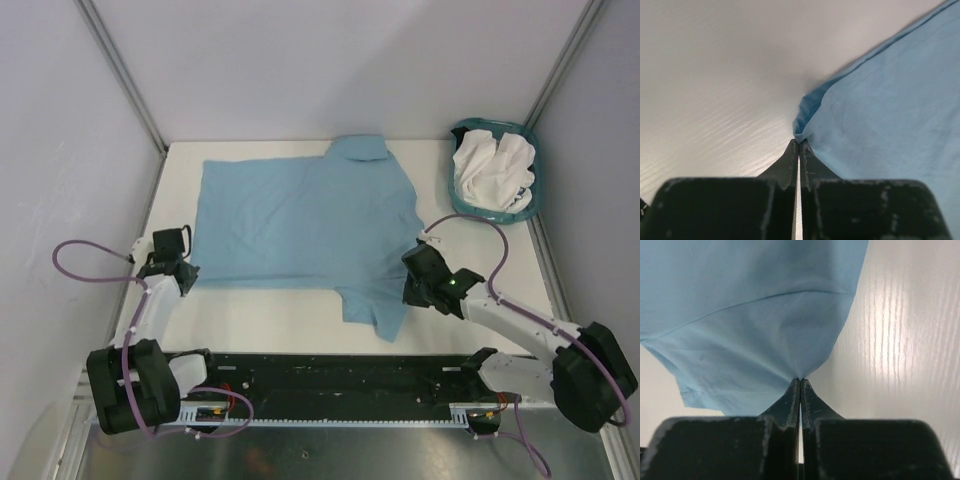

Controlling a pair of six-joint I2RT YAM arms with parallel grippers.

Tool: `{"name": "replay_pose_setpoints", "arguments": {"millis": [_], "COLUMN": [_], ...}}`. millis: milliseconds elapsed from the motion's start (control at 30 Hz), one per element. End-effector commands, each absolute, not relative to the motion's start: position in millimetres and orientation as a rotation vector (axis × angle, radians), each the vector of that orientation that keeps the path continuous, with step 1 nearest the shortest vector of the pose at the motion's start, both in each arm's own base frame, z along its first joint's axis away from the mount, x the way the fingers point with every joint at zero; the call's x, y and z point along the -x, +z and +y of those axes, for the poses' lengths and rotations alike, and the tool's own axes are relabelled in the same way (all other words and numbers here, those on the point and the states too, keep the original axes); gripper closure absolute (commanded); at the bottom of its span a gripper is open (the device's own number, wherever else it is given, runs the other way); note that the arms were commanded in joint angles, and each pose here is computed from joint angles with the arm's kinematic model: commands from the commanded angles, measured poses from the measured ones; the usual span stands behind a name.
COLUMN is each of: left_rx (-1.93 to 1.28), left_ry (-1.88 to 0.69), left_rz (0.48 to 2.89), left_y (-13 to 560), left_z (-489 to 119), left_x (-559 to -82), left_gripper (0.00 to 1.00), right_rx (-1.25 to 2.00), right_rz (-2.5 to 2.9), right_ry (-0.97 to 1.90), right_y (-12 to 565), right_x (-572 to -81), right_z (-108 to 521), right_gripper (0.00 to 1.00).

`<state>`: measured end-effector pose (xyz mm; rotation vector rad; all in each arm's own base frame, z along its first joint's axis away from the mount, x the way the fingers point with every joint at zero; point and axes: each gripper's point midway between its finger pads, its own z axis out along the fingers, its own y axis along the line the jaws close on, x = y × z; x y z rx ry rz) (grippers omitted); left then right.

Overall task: Fold and stack the t-shirts
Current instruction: Grap the side of the flattened tshirt closest away from the robot with both arms, then fold the flattened tshirt in 1/3 of the way

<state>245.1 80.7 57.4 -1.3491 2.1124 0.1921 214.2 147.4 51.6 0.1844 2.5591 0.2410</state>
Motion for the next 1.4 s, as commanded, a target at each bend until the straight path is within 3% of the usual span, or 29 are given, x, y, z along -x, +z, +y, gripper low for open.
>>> {"name": "replay_pose_setpoints", "arguments": {"millis": [0,200,500,833,1367], "left_rx": [1.314,1.272,1.142,1.143,1.198], "left_ry": [0.284,0.318,0.285,0.296,0.317], "left_rz": [2.056,2.064,2.136,2.198,2.218], "left_y": [85,97,117,97,72], "left_z": [97,101,79,78,89], "left_x": [-241,-239,-305,-363,-375], "left_gripper": [1.0,1.0,1.0,1.0,1.0], "right_rx": [-0.18,-0.171,-0.203,-0.238,-0.316], "right_rz": [2.563,2.516,2.38,2.359,2.349], "right_ry": [0.187,0.21,0.174,0.109,0.052], "right_y": [71,101,135,113,104], "right_x": [-198,-203,-301,-382,-417], "right_z": [133,139,158,174,149], "right_gripper": [1.0,1.0,1.0,1.0,1.0]}}
